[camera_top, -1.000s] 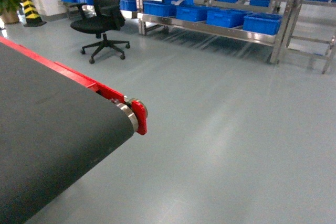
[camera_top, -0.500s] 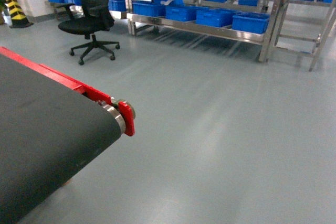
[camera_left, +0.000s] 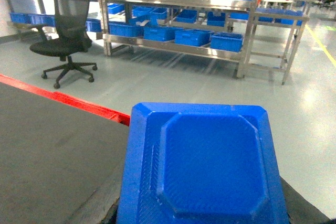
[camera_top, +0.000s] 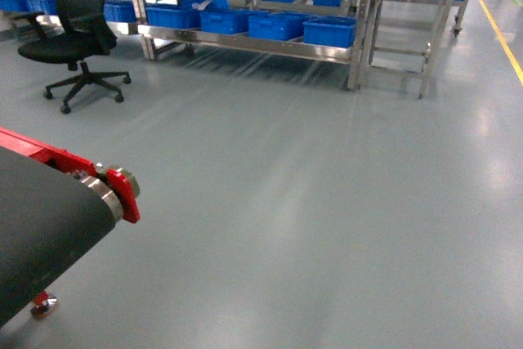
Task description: Sort blue parts and orange caps into right shelf containers
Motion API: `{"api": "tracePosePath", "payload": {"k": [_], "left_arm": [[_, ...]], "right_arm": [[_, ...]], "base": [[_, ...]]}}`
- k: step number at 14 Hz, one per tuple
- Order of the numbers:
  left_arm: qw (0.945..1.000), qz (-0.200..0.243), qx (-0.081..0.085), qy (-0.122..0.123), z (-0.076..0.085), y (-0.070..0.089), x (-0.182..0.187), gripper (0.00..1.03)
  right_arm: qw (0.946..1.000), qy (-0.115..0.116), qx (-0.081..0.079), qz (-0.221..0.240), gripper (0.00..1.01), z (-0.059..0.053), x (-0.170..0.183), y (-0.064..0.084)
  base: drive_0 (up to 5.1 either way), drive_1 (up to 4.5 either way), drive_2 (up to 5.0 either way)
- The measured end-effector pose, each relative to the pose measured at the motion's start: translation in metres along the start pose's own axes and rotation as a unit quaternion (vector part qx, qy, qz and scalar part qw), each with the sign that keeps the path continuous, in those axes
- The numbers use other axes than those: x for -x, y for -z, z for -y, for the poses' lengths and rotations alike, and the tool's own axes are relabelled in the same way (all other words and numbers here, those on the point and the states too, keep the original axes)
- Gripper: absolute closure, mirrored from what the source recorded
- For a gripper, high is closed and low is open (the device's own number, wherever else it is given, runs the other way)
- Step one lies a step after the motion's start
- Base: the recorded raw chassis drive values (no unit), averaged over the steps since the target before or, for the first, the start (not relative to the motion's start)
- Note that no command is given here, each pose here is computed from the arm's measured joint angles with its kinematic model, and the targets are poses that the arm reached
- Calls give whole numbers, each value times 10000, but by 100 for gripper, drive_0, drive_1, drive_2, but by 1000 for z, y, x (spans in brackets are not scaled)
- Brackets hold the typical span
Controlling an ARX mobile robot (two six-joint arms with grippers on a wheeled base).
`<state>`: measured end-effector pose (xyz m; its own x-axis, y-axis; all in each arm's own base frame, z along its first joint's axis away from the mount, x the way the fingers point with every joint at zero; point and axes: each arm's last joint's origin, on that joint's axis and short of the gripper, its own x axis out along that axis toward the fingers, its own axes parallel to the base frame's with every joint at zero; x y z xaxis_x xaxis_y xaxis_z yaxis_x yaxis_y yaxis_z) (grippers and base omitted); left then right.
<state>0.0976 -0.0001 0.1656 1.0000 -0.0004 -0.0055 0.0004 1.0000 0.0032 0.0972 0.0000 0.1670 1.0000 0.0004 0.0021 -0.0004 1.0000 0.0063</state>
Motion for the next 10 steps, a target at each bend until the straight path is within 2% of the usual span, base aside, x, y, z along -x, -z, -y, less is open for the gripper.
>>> {"api": "tracePosePath", "payload": {"k": [10], "left_arm": [[10000,-2,0,2,0,0,0,59]], "right_arm": [[10000,0,0,0,57,0,0,0]], "base": [[-151,-151,-151]]}}
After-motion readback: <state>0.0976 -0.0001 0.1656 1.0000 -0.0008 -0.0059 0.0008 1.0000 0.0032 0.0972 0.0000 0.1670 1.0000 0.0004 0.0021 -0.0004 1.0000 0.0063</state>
